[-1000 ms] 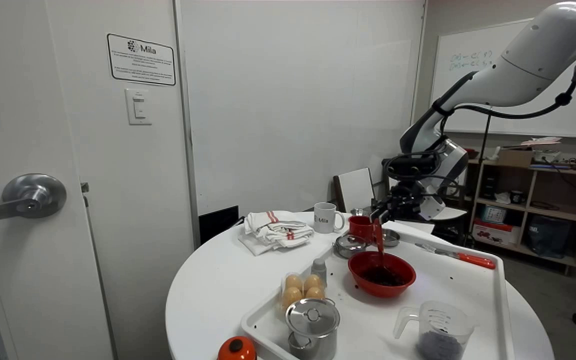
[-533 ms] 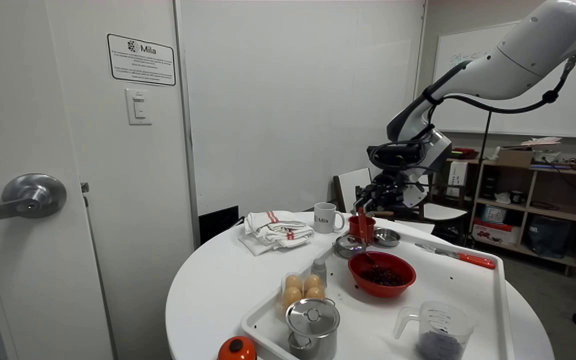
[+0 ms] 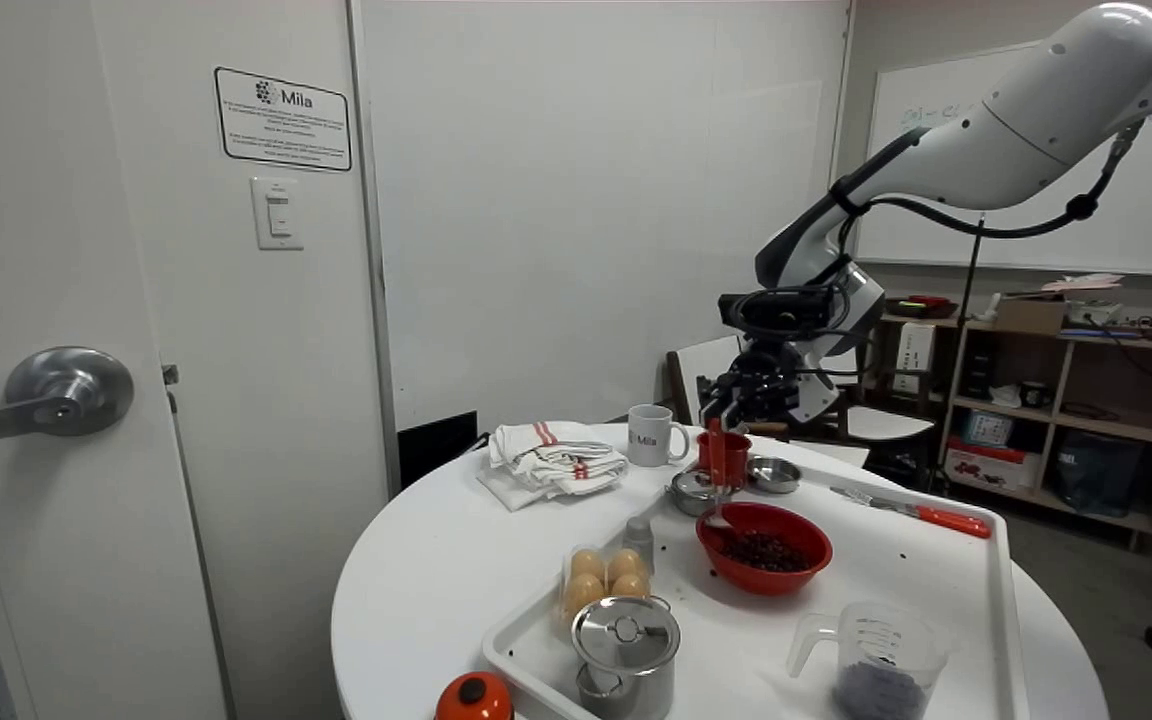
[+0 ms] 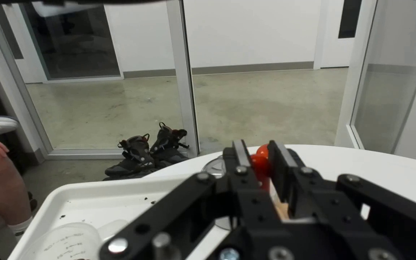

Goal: Use the spoon to stir the contents in the orange bowl

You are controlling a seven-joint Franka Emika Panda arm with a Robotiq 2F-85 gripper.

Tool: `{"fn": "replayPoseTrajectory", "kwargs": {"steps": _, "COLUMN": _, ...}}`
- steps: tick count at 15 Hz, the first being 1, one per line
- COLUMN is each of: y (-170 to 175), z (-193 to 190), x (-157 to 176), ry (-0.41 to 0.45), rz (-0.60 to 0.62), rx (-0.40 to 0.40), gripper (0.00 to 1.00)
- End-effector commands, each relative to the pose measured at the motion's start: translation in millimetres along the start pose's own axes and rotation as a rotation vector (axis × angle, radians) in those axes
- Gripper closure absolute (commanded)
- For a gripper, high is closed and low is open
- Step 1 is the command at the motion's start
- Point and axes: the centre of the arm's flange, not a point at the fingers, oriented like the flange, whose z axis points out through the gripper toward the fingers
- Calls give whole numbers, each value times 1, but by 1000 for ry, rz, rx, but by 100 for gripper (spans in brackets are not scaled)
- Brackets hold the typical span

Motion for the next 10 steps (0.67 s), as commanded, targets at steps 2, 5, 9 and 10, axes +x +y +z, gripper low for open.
{"fn": "replayPoseTrajectory", "kwargs": {"steps": 2, "y": 9, "z": -9, "x": 20, "ry": -176, "rz": 58, "rx": -57, "gripper": 95}}
{"fn": "replayPoseTrajectory", "kwargs": {"steps": 5, "y": 24, "z": -17, "x": 37, "ry": -234, "rz": 89, "rx": -37, "gripper": 95}}
{"fn": "replayPoseTrajectory", "kwargs": {"steps": 9, "y": 35, "z": -28, "x": 58, "ry": -232, "rz": 120, "rx": 38, "gripper": 95}}
{"fn": "replayPoseTrajectory", "kwargs": {"steps": 10, "y": 37, "z": -30, "x": 61, "ry": -230, "rz": 122, "rx": 48, "gripper": 95}}
